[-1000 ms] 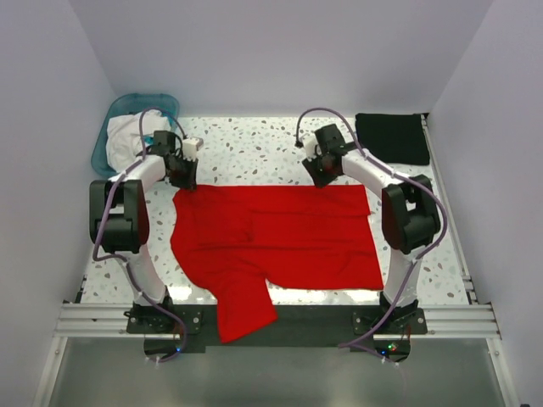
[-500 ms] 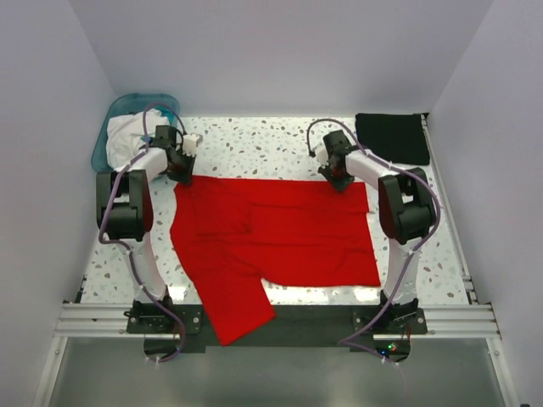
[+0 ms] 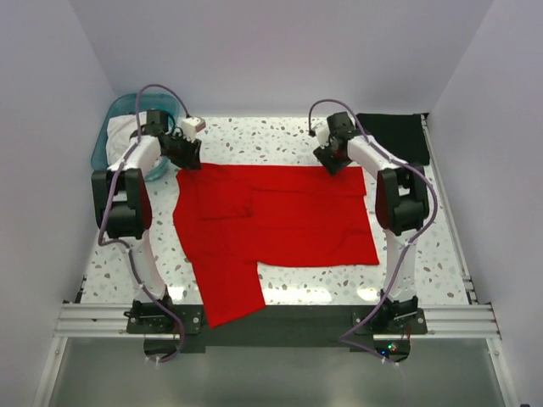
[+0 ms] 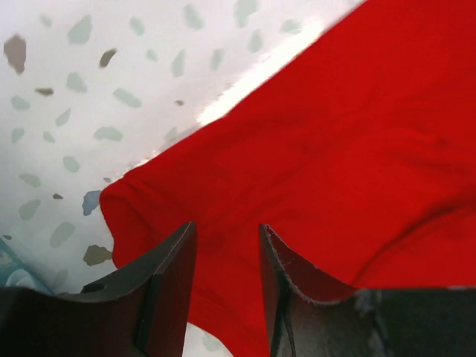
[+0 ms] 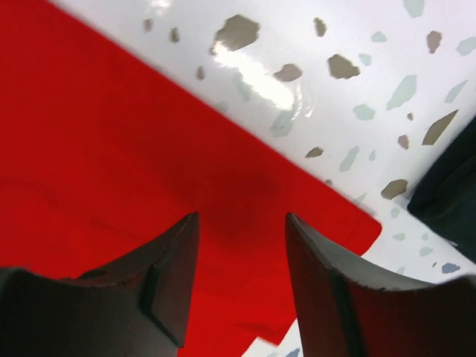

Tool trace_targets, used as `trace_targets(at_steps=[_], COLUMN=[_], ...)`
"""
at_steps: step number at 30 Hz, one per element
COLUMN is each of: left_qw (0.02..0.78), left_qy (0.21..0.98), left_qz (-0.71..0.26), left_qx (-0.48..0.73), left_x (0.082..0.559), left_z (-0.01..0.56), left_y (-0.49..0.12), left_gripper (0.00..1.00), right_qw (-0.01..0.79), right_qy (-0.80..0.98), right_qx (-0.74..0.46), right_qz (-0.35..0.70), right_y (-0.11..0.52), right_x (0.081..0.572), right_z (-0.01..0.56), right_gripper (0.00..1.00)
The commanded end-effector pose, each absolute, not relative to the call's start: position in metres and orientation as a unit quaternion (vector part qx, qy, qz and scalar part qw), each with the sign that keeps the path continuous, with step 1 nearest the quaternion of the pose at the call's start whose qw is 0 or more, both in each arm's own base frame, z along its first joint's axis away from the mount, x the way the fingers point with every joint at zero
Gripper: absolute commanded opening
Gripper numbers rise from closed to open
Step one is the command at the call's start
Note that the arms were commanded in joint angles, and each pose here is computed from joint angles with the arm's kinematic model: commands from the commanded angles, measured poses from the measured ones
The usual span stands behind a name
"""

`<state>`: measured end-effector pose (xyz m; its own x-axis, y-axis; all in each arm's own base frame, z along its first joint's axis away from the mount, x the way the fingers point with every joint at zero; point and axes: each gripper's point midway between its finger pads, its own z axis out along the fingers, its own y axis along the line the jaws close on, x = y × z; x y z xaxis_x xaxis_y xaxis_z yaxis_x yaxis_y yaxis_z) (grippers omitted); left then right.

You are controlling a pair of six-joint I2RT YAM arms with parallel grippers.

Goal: Fold and stack the t-shirts
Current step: Fold the tshirt

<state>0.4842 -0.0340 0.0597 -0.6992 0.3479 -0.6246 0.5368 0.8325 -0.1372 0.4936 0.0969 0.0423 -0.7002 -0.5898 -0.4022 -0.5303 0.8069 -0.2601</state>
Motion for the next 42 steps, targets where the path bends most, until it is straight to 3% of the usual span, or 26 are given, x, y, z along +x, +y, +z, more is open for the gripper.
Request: trace_targets(at_steps=[1, 7, 18, 32, 42], left_qw=[0.346, 0.246, 0.191, 0.173, 0.164], left_qy=[0.837, 0.836, 0.865, 0.881, 0.881], left_qz=[-0.229, -0.293, -0.299, -0.282, -0.285], left_qx=[0.357, 0.394, 0.353, 0.338, 0.34], left_x=[0.45, 0.376, 0.353, 0.356, 0.351], left_z=[0.13, 0.098, 0.056, 0.031, 0.024], left_y=[-0.067, -0.075, -0.074, -0.067, -0.068], left_gripper=[0.44, 0.45, 0.43, 0.41, 0.32], right_qw=[0.296, 0.284, 0.214, 0.197, 0.188], right_qy=[0.903, 0.871, 0.819, 0.826, 0.826], right_qx=[-0.311, -0.342, -0.421, -0.433, -0.441], right_qz=[0.026, 0.209, 0.326, 0.304, 0.295], right_y=[0.129, 0.224, 0.395, 0.422, 0.414], right_x=[0.48, 0.435, 0.366, 0.366, 0.359], right_z=[0.12, 0.156, 0.119, 0.072, 0.069], right_gripper=[0.54, 0.54, 0.47, 0.48, 0.41])
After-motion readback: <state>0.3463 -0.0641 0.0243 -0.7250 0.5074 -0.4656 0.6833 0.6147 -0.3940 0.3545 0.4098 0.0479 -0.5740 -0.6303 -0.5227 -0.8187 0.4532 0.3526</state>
